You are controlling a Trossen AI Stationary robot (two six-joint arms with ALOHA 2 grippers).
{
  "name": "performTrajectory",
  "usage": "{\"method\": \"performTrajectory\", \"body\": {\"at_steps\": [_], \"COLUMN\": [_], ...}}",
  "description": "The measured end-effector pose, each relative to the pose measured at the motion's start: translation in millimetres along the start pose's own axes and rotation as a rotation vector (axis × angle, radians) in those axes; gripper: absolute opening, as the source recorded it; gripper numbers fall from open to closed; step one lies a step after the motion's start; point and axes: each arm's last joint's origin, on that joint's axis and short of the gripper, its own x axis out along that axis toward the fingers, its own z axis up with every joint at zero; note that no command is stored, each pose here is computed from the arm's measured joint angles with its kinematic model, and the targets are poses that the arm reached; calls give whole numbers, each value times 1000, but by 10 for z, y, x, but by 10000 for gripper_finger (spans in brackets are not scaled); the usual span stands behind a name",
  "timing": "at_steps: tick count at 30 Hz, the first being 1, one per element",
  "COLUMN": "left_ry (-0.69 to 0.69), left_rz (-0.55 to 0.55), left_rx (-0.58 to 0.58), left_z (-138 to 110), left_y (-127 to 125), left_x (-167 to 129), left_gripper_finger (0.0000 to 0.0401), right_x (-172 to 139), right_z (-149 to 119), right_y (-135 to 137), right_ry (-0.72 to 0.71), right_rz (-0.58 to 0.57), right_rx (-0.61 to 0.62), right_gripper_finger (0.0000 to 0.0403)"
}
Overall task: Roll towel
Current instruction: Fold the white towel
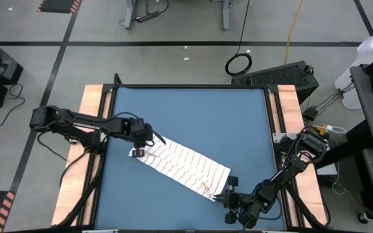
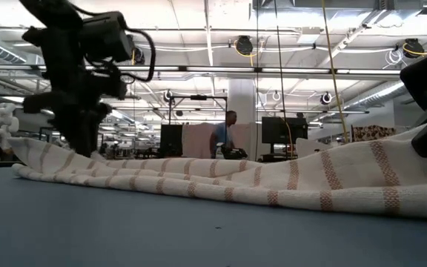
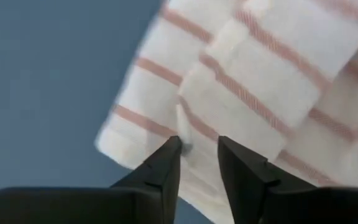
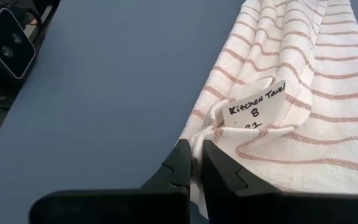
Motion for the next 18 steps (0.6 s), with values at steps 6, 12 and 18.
{"method": "performTrajectory", "body": {"at_steps": [6,12,18], "left_ry": [-35,-55,-71], "left_rz": [40,96,106], "left_rx": [33,17,1], "left_z": [-8,6,21], "left_y": [-69,-59,-54], "left_x": [88,77,76], "left_gripper_finger": [120,119,71], "right_x": [-1,0,-1], "right_z": [-1,-1,-1], "right_y": [1,0,1], "right_ry": [0,1,0], "right_rz": [0,0,1], "right_rx": [0,-1,-1], "right_gripper_finger": [9,9,9]}}
